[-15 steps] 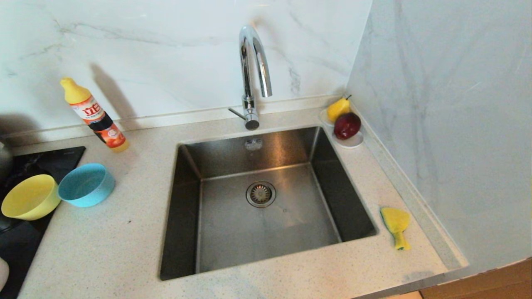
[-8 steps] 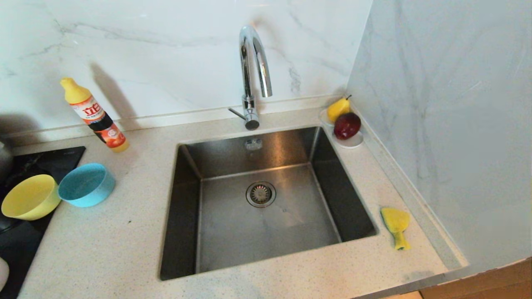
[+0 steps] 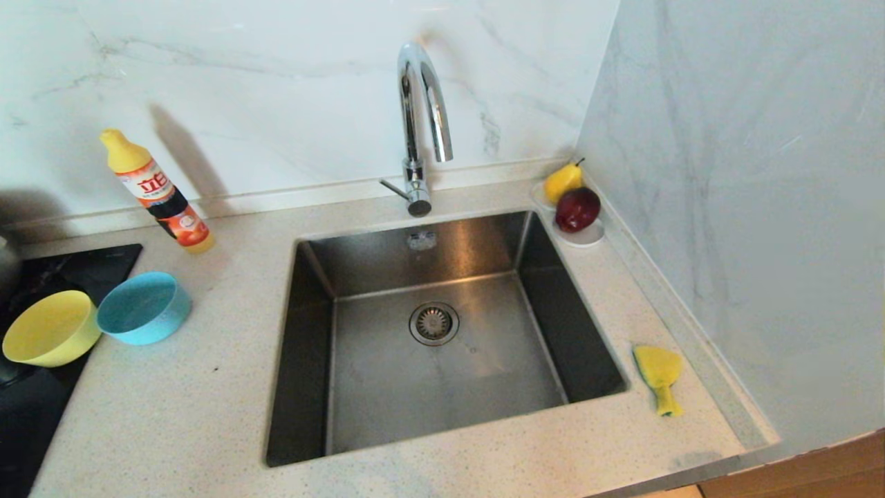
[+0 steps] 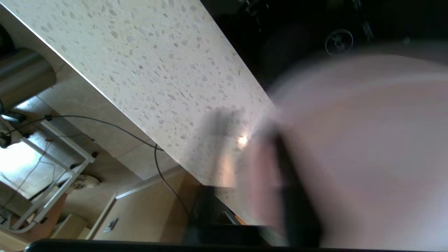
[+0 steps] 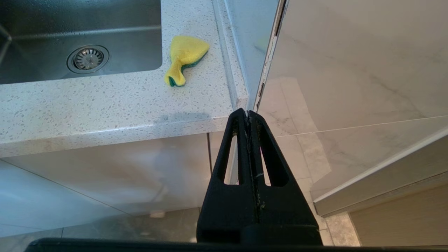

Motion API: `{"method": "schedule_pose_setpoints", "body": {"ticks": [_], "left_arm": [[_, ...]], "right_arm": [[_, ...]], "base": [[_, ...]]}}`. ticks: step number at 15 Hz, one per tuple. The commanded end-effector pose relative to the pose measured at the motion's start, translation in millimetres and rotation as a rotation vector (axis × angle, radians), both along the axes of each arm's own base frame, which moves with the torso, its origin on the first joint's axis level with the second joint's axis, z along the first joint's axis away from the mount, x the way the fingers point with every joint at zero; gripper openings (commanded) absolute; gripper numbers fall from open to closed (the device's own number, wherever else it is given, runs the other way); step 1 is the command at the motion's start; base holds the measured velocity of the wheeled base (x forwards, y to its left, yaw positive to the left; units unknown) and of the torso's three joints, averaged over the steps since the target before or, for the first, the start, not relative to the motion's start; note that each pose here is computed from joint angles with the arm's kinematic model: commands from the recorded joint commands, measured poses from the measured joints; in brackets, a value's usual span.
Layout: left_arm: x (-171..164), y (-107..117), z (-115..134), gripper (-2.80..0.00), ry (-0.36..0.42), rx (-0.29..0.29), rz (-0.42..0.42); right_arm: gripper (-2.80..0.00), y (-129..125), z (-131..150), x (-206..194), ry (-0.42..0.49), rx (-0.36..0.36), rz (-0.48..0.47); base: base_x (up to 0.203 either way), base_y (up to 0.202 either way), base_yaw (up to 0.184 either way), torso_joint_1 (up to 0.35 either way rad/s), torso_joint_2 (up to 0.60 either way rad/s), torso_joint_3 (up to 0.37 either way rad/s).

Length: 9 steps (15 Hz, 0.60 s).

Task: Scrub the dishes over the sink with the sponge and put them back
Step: Place the bowl on the bowl

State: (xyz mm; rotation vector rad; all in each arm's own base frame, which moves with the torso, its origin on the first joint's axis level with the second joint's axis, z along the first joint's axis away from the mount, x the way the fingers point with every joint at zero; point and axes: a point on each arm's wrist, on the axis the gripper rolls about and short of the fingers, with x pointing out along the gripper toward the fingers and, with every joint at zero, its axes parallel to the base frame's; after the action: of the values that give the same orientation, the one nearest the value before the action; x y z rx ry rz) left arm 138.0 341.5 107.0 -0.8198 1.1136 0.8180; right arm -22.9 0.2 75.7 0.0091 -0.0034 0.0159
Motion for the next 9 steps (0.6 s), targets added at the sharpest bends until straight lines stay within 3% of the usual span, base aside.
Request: {"method": "schedule_pose_setpoints", "body": {"ticks": [1,7,9], "left_arm": [[0,2,-1,-2.8,0.0,-0.002,0.003],[0,4,7,-2.8,-0.008,0.022,0.006],[-1,4,21,-2.8,-0.025,0.059,0.012]], "right_arm": [[-2.8,0,0,0,-0.001,0.0,0.001],[-2.8,0,0,0,-0.001,0.0,0.001],[-2.8,0,0,0,-0.001,0.0,0.001]], "base": [[0.0,0.0,0.0,0.0,0.0,0.0],[0.0,0.0,0.0,0.0,0.0,0.0],[0.0,0.0,0.0,0.0,0.0,0.0]]}}
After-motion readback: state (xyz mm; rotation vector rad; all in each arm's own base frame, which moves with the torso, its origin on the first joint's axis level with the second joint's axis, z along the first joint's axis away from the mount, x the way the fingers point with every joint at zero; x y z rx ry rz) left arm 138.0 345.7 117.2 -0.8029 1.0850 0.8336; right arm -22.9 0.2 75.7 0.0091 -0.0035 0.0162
